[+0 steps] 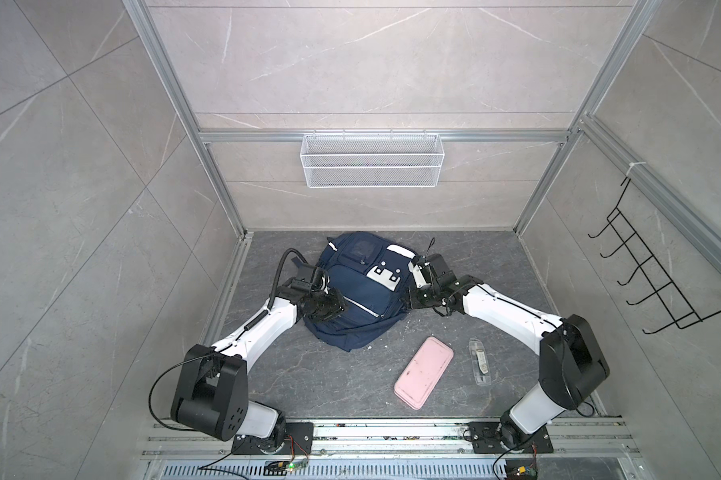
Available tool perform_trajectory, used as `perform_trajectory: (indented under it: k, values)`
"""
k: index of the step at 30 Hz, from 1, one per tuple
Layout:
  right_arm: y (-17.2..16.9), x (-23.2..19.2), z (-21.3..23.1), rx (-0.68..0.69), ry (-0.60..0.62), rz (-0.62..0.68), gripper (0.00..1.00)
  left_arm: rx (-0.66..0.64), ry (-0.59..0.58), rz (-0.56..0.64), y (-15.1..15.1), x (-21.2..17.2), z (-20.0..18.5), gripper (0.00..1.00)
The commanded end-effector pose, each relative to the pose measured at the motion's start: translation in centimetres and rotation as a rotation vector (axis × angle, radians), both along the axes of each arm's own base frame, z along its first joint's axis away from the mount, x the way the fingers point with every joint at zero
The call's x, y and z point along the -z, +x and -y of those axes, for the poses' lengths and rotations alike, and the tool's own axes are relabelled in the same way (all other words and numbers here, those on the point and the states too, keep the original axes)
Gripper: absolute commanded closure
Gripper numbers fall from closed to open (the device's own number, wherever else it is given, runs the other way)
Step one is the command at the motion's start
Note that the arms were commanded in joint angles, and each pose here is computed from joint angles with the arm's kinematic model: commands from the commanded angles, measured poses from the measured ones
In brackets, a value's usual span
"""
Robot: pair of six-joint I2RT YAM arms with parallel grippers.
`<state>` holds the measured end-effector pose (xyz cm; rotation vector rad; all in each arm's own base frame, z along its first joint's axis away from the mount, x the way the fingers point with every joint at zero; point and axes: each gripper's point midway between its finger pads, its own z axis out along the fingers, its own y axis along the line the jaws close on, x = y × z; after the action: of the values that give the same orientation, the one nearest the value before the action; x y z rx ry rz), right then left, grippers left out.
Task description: Pack the student bag
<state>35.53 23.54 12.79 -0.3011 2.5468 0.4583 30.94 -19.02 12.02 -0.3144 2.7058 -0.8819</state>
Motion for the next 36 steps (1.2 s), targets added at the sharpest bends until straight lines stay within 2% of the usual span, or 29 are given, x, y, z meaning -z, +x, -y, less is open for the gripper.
perform_trajectory:
  k: [1,13,27,36]
  values:
    - [-1.1,-0.9,1.0,0.018,-0.004,0.005,0.46,-0.011,-0.05,0.002,0.4,-0.1,1.1,0.49]
    - [-2.1,-2.6,1.8,0.032,0.009,0.036,0.46,-0.027,-0.047,-0.036,1.0,1.6,2.0,0.49]
    - [-2.3,-1.9,1.9,0.036,0.01,0.021,0.46,-0.059,-0.032,-0.033,-1.5,1.7,0.7,0.49]
    - [-2.3,-1.8,1.7,0.038,0.02,0.014,0.46,-0.047,-0.023,-0.026,0.9,2.6,1.7,0.5]
